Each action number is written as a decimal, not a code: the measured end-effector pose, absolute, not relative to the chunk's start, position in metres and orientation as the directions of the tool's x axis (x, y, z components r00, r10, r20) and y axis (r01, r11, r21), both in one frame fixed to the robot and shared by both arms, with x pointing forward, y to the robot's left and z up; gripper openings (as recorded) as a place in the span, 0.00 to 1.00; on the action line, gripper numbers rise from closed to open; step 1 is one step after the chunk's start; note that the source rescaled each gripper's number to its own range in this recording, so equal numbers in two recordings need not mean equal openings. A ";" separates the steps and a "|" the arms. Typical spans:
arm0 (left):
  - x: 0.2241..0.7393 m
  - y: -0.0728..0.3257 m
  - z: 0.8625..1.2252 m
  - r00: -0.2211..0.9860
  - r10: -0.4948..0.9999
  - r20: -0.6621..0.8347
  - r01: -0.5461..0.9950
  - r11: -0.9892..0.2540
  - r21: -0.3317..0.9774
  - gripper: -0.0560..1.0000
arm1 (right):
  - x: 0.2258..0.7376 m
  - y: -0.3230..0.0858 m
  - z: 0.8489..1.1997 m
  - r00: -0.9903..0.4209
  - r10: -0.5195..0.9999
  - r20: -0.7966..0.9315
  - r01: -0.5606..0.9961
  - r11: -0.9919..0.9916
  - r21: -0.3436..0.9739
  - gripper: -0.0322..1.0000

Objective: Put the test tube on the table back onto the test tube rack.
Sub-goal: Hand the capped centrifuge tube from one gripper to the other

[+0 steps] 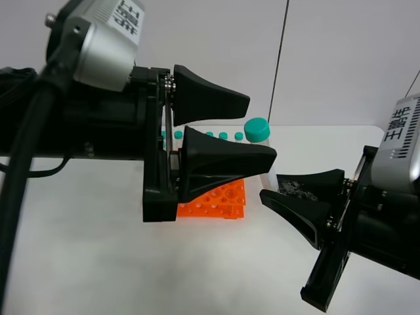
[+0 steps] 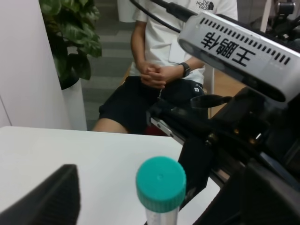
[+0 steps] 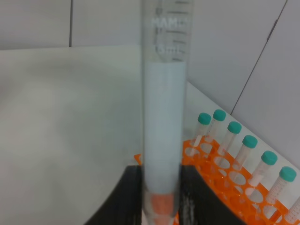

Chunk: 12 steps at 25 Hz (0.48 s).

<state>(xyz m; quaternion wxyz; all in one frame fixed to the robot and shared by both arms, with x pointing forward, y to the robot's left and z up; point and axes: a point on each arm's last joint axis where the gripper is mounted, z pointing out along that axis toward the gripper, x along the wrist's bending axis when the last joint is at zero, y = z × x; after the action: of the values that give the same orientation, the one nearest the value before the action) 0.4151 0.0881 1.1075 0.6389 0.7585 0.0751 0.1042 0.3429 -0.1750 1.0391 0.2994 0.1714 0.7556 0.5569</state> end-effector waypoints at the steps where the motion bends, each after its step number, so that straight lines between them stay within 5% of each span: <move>1: 0.415 0.088 1.107 0.967 0.247 0.062 -0.019 -0.172 0.985 0.70 | 0.343 -0.175 1.039 -0.762 0.592 -0.262 -0.075 0.321 0.944 0.04; 12: 0.416 0.088 1.107 0.962 0.274 -0.010 0.055 -0.155 0.986 0.66 | 0.343 -0.175 1.039 -0.762 0.593 -0.262 -0.075 0.321 0.944 0.04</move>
<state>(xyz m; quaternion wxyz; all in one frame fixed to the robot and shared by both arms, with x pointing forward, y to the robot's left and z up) 0.4164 0.0885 1.1073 0.6407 0.7552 0.1088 0.0856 0.3429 -0.1750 1.0391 0.2995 0.1714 0.7555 0.5570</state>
